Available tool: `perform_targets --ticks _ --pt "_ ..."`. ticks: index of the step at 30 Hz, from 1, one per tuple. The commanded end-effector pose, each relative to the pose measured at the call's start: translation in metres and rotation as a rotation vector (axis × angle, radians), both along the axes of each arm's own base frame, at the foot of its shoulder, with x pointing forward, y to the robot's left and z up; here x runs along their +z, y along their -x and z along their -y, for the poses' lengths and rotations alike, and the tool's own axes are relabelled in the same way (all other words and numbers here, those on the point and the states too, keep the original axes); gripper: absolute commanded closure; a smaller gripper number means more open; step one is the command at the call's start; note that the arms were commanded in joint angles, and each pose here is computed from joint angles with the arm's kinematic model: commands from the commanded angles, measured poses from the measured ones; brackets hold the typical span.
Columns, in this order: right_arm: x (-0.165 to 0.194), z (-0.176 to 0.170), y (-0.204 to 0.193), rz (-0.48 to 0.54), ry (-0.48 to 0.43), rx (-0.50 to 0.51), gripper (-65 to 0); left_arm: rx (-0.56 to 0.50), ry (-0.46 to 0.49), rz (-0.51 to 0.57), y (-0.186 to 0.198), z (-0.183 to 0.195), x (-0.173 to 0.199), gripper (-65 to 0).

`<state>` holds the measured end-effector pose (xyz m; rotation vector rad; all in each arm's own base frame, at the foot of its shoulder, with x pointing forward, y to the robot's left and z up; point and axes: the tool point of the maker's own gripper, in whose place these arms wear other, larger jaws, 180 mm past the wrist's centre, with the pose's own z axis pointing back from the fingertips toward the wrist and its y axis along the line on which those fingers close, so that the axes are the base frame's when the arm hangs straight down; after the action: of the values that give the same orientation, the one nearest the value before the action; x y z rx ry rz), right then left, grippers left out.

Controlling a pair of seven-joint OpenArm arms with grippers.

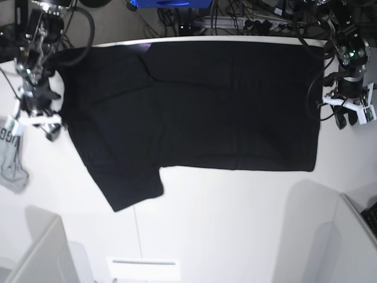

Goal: Fold the T-shirt properly
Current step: 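Release the shoulder edge and move both grippers to the hem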

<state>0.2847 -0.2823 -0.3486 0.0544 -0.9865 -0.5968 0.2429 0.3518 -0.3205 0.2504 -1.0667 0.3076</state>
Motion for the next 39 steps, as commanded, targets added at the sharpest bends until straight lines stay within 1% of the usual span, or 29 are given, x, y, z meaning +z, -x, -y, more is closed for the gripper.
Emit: perform_targets --ticks 1,7,11,15,17,19,23,25,28,32,36,39 --pt "0.015 0.004 -0.017 0.048 0.035 0.019 -35.7 -0.011 -0.045 0.037 -0.009 -0.003 0.015 -19.7" --pt "0.009 -0.008 -0.063 0.038 0.031 0.086 -35.7 -0.036 -0.053 0.092 -0.037 0.005 0.029 -21.1" --pt "0.006 -0.014 -0.092 0.028 0.024 0.114 -35.7 -0.022 -0.026 0.099 -0.047 0.002 0.024 -24.7" --pt "0.002 -0.019 -0.120 0.011 0.016 0.129 -35.7 -0.018 -0.017 0.094 -0.052 -0.002 0.020 -29.9" --pt "0.001 -0.021 -0.137 -0.001 0.008 0.134 -35.9 -0.011 -0.007 0.077 -0.051 -0.004 0.013 -31.6" --pt "-0.007 -0.025 -0.151 -0.035 0.003 0.145 -35.9 -0.005 0.000 0.064 -0.050 -0.006 0.008 -31.6" --pt "-0.017 -0.033 -0.176 -0.099 0.010 0.171 -35.9 -0.001 -0.017 0.056 -0.048 -0.014 0.009 -31.6" --pt "-0.018 -0.041 -0.187 -0.117 0.020 0.207 -35.9 0.000 -0.017 0.057 -0.048 -0.014 0.009 -31.6" --pt "-0.019 -0.051 -0.200 -0.125 0.047 0.262 -35.9 0.003 -0.018 0.055 -0.046 -0.015 0.009 -31.6" --pt "-0.032 -0.055 -0.210 -0.155 0.104 0.313 -35.9 0.001 -0.029 0.049 -0.045 -0.019 0.010 -31.6" --pt "-0.053 -0.063 -0.209 -0.201 0.110 0.369 -35.9 0.001 -0.029 0.049 -0.045 -0.019 0.010 -31.6" --pt "-0.061 -0.071 -0.205 -0.218 0.093 0.401 -35.9 0.002 -0.029 0.049 -0.045 -0.019 0.010 -31.6"
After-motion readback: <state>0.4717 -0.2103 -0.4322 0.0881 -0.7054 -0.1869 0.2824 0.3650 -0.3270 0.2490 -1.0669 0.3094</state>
